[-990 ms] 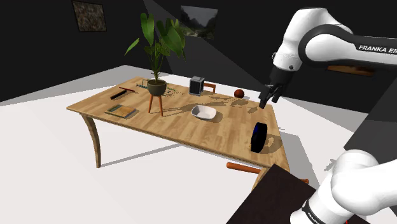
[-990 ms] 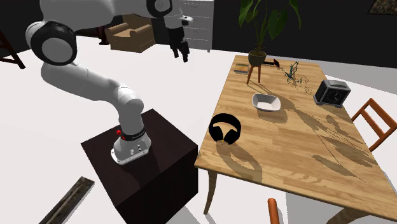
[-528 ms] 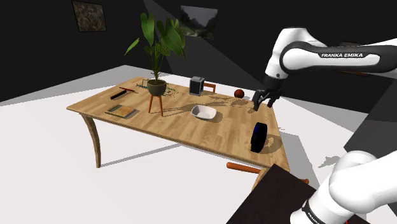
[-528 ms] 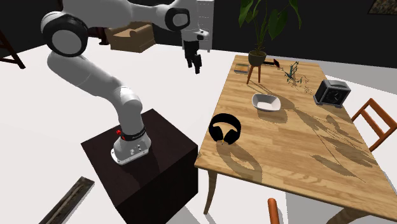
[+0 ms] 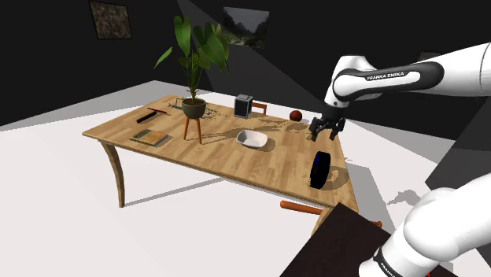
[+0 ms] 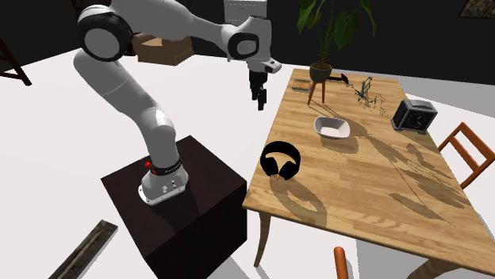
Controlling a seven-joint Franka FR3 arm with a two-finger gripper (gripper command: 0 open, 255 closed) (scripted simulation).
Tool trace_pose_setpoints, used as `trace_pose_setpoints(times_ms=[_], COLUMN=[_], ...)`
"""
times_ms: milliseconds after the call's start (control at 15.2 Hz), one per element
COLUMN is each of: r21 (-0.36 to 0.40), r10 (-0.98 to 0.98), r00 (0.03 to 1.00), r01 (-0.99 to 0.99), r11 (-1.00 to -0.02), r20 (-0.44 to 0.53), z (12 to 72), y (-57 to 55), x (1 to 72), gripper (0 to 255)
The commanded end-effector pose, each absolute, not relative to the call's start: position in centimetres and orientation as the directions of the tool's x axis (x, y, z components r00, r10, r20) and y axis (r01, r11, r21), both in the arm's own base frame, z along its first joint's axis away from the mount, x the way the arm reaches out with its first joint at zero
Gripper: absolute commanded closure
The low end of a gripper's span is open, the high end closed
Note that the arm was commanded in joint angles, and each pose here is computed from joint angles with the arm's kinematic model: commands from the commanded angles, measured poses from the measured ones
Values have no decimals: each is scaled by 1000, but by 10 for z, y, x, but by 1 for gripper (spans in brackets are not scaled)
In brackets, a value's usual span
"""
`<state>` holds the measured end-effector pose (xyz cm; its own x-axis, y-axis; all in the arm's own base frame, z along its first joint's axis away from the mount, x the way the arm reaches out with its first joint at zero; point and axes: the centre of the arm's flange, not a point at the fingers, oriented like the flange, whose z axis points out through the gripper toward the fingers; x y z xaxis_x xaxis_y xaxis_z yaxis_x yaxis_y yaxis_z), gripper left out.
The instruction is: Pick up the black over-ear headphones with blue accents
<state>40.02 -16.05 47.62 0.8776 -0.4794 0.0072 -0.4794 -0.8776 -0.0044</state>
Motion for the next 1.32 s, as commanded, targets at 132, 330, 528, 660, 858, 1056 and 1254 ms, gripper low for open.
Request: trace_pose_setpoints(times_ms=[132, 330, 528, 660, 858, 1056, 1254], r21=[-15, -22, -27, -29, -31, -31, -31], r10=[-566, -626, -682, -716, -758, -758, -758], r00=[824, 779, 729, 693, 644, 644, 644], r01=[-566, -627, -684, -720, -764, -764, -764], r11=[-824, -779, -729, -693, -645, -645, -645], r20=[-21, -43, -65, -80, -99, -99, -99], z=[436, 409, 380, 361, 336, 320, 305], y=[-203, -234, -265, -286, -311, -311, -311], x=[408, 412, 412, 411, 408, 408, 408], gripper=[0, 0, 0, 0, 0, 0, 0])
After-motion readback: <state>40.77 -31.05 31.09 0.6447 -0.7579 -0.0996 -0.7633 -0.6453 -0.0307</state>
